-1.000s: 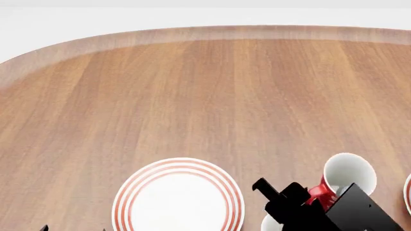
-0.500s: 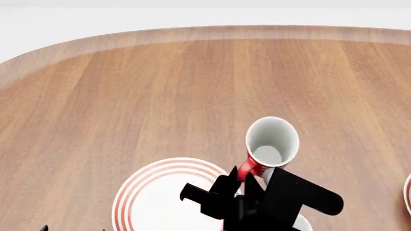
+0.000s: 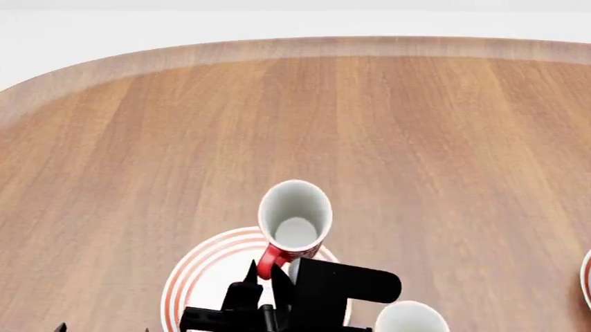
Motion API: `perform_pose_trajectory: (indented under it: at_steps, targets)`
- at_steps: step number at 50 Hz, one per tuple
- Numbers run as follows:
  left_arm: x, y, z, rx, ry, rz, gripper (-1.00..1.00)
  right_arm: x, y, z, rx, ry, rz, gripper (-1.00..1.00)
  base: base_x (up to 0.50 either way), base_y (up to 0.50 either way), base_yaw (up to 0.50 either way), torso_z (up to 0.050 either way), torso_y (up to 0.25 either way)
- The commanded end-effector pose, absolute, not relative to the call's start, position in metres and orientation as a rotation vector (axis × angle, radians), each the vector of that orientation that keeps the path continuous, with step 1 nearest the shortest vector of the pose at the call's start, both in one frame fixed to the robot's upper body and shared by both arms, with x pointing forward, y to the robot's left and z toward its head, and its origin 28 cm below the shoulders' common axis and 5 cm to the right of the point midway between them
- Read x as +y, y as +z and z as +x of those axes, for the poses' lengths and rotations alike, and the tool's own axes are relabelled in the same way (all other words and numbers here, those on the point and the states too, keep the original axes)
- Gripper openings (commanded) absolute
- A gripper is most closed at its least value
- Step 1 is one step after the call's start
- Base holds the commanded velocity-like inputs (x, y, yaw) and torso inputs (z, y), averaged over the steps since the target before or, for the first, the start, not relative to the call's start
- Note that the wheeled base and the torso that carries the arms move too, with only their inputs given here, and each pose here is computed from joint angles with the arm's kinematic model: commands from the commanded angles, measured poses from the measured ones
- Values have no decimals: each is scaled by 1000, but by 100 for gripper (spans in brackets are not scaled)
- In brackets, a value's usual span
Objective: Put the red mug on the left plate.
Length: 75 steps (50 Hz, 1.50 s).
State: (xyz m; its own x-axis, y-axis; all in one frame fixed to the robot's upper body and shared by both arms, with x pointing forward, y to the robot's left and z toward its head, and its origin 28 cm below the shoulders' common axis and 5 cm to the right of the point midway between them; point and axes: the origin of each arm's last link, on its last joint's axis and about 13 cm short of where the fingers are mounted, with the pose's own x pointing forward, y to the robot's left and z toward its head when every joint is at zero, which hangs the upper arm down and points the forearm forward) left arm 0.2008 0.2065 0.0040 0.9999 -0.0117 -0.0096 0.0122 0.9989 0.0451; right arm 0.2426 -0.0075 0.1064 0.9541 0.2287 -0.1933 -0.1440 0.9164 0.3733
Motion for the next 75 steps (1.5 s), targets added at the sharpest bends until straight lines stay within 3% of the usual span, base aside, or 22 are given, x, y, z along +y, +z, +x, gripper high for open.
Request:
perform_pose_trajectory:
  at_steps: [1, 32, 60, 75]
  targets:
    - [207, 4, 201, 9, -11, 45, 100, 2, 97, 248, 247, 254, 351, -100, 0, 0, 0, 0, 0]
    - [208, 5, 201, 8, -11, 44, 100, 12, 74, 272, 352, 254, 318, -100, 0, 0, 0, 0, 0]
    - [208, 4, 200, 8, -10, 45, 100, 14, 70, 270, 374, 248, 284, -100, 0, 0, 0, 0, 0]
    - [211, 5, 201, 6, 3, 43, 100, 18, 41, 295, 443, 298, 297, -100, 0, 0, 0, 0, 1]
